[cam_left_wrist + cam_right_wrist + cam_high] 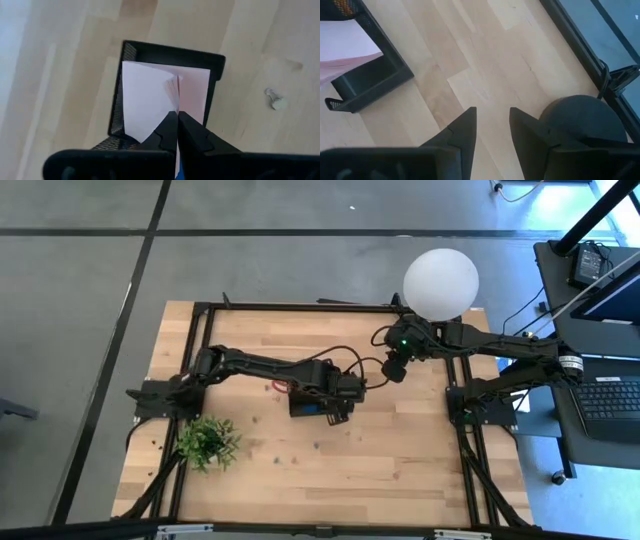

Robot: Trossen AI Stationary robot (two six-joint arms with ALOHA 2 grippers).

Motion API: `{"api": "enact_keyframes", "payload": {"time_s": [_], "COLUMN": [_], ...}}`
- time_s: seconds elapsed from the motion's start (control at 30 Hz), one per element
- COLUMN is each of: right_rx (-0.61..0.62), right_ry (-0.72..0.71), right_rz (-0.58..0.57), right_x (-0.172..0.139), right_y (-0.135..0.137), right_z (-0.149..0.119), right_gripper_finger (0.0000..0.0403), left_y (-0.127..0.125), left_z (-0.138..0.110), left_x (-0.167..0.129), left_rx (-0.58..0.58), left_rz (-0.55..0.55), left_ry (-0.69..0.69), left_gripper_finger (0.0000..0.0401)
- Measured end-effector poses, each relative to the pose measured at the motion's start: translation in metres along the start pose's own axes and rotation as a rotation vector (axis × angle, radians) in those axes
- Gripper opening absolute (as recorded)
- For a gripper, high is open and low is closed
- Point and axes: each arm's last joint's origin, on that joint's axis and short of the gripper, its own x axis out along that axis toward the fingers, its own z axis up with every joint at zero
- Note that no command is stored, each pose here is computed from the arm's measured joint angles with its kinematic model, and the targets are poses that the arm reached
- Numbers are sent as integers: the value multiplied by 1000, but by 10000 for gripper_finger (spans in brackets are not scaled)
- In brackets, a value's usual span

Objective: Pick and place office supplies into organizer
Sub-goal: Put the pink sticky notes into the black desk organizer

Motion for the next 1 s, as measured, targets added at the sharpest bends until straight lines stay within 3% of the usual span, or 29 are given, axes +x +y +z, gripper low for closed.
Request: {"api": "enact_keyframes", "payload": {"time_s": [0.43,1.0], "right_rx": [2,2], "right_ry": [2,4], "right_rz": [-2,-1], "right_x": [0,0], "right_y": [0,0], "right_z": [0,0], "right_gripper_finger": [122,122], "left_y": [0,5], "left_z": [0,4], "left_x": [26,38], "left_rx": [59,32], "left_rz": [25,-45], "left_ry": [42,60], "left_gripper_finger": [2,12]}}
